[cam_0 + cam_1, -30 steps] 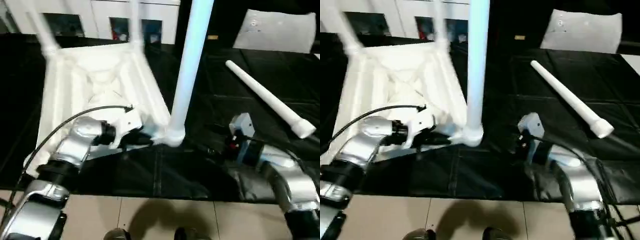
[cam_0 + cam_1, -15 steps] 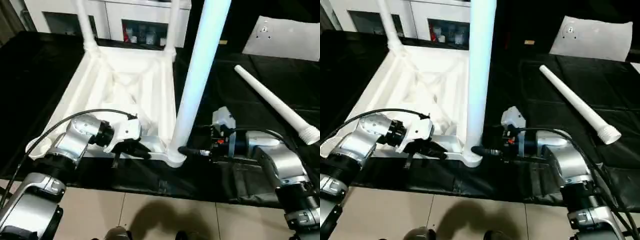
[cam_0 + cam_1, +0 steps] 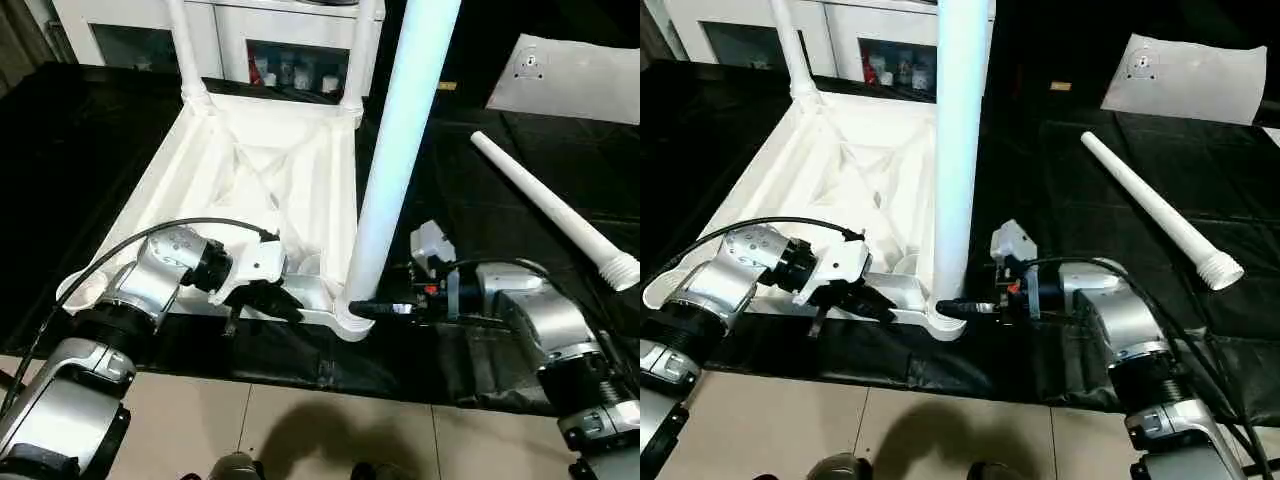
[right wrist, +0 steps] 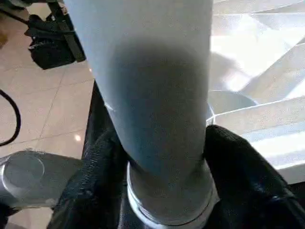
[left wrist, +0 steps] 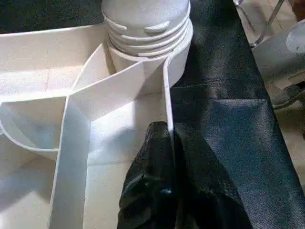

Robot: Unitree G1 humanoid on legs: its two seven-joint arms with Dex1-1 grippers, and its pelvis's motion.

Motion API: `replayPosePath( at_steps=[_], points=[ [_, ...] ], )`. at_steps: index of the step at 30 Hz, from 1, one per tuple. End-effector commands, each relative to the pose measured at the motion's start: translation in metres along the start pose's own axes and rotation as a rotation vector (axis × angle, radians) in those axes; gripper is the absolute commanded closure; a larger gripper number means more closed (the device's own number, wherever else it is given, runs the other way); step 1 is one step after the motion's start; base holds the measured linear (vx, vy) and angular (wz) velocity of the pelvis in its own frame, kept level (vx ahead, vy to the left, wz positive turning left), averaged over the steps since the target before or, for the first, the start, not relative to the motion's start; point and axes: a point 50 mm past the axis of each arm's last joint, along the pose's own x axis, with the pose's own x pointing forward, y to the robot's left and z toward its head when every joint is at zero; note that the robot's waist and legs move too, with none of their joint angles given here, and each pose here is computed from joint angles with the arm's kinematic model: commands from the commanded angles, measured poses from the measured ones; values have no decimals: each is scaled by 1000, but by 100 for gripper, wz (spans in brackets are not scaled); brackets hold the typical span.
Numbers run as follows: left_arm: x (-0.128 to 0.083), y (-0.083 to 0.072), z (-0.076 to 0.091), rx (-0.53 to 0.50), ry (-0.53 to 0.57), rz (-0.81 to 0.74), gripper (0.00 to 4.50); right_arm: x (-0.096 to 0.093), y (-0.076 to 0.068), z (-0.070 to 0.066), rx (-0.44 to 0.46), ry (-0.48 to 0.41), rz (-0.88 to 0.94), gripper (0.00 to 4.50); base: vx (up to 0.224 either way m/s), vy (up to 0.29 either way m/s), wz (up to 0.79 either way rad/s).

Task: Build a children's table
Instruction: Rotate leg to tighten

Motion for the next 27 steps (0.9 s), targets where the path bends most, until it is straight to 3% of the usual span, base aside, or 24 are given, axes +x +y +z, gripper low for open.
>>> replayPosePath(
  at_steps=[1, 5, 12, 19, 22, 27],
  points=[
    [12, -8, -4, 21, 71, -128, 450, 1, -2, 5, -28, 7, 18, 219, 0, 0, 0],
    [13, -8, -5, 11, 64, -117, 450, 3, 1, 4, -20, 3, 36, 245, 0, 0, 0],
    [29, 2, 5, -146, -44, 91, 450, 13, 18, -12, 85, -31, -4, 252, 0, 0, 0],
    [59, 20, 34, -349, -174, 377, 450, 47, 21, -30, 195, -37, -281, 253, -16, 9, -1],
    [71, 28, 48, -399, -204, 464, 450, 67, 20, -28, 257, -60, -388, 254, -52, 51, -6],
    [82, 42, 65, -436, -216, 640, 450, 97, 3, -16, 369, -85, -669, 254, -57, 51, -3]
  ],
)
